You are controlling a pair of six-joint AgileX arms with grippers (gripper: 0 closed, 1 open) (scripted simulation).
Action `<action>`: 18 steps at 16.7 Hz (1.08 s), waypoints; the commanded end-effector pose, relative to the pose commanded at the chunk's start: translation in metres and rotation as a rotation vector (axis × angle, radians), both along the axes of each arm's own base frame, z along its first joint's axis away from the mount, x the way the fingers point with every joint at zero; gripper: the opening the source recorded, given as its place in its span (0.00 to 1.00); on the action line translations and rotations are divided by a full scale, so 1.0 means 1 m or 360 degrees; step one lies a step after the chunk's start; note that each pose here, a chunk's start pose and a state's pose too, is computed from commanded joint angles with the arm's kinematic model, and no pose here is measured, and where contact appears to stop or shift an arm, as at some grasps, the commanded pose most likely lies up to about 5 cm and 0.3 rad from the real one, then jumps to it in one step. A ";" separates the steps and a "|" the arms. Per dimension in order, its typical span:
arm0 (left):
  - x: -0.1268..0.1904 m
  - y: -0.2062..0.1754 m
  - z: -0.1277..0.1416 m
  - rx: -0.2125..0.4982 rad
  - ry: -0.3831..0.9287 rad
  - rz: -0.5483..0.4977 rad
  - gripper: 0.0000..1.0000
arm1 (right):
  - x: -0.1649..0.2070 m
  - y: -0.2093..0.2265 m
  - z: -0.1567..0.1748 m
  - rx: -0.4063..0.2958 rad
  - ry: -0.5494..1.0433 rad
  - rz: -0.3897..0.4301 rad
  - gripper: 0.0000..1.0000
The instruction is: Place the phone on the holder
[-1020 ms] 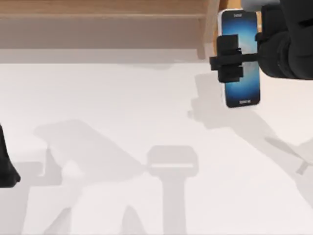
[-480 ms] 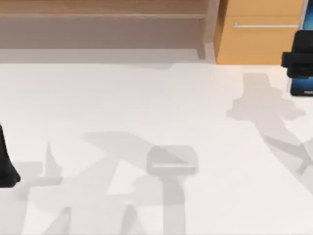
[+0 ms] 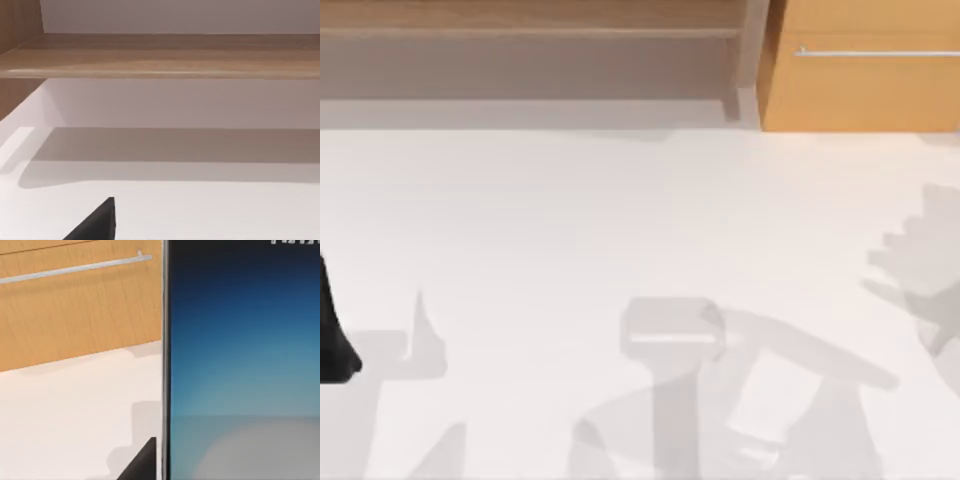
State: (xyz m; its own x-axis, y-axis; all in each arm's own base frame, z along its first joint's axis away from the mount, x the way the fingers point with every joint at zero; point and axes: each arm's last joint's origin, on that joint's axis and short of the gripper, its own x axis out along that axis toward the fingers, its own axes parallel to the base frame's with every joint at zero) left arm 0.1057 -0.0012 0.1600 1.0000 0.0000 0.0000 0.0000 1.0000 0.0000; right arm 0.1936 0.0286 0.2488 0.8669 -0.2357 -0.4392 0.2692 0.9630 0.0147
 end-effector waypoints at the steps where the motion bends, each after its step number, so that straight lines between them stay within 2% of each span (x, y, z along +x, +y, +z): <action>1: 0.000 0.000 0.000 0.0000 0.0000 0.0000 1.00 | -0.004 -0.006 -0.006 -0.0013 -0.0003 -0.0059 0.00; 4: 0.000 0.000 0.000 0.0000 0.0000 0.0000 1.00 | -0.011 -0.014 -0.014 -0.0031 -0.0016 -0.0150 0.00; 12: 0.000 0.000 0.000 0.0000 0.0000 0.0000 1.00 | -0.011 -0.014 -0.016 -0.0034 -0.0021 -0.0129 0.00; 18: 0.000 0.000 0.000 0.0000 0.0000 0.0000 1.00 | 0.002 -0.020 -0.024 -0.0086 -0.0045 -0.0100 0.00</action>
State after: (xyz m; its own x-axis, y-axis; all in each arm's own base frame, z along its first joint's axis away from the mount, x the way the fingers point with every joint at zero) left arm 0.1057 -0.0012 0.1600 1.0000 0.0000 0.0000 0.0000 1.0000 0.0000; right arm 0.1961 0.0087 0.2251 0.8615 -0.3129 -0.3999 0.3295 0.9437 -0.0287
